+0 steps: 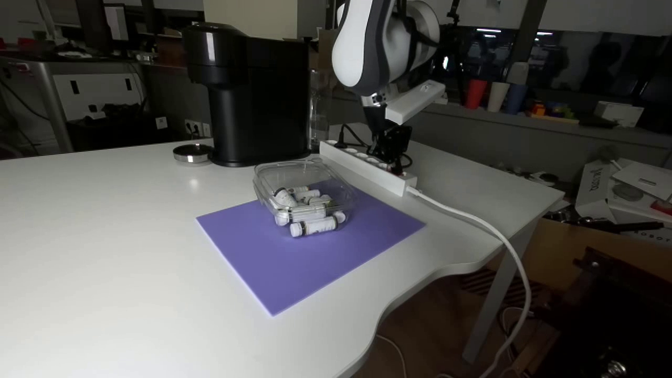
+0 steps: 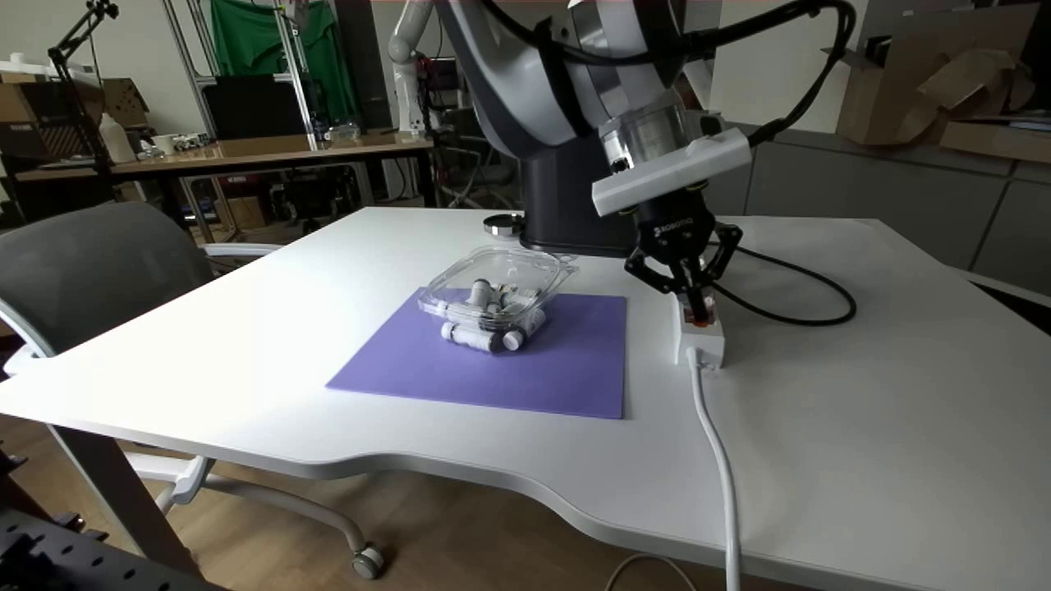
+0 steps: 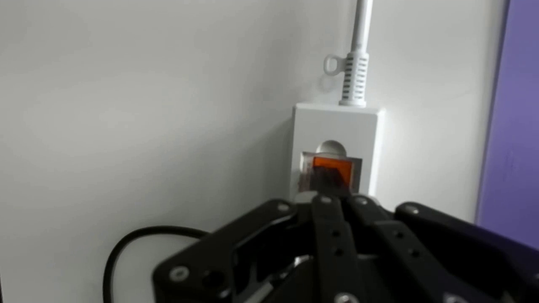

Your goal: Turn off the switch of the extension cord

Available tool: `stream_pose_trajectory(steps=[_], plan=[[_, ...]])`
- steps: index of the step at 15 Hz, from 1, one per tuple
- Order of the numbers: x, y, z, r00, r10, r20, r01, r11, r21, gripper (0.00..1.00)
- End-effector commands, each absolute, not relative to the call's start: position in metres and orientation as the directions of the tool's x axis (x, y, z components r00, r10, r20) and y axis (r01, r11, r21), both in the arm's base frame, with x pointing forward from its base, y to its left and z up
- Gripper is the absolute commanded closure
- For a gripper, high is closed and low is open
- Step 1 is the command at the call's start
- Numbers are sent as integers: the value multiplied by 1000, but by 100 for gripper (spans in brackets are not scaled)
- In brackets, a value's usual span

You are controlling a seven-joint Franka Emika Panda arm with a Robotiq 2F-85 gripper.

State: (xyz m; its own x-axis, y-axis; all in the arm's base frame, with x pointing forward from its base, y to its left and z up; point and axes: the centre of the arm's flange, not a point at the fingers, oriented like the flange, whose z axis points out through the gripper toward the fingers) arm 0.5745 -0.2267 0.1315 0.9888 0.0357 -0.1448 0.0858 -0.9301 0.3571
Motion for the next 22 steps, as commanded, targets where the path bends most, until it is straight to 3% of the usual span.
stream_pose_trajectory(steps=[1,9,20,22], plan=[[550,-184,103,981,59,-184,109,-955,275,100],[521,-146,144,990,85,-117,110,-967,228,100],[509,-157,212,1000,9,-2,9,-985,171,100],[510,-158,231,1000,17,-15,19,-985,171,74]])
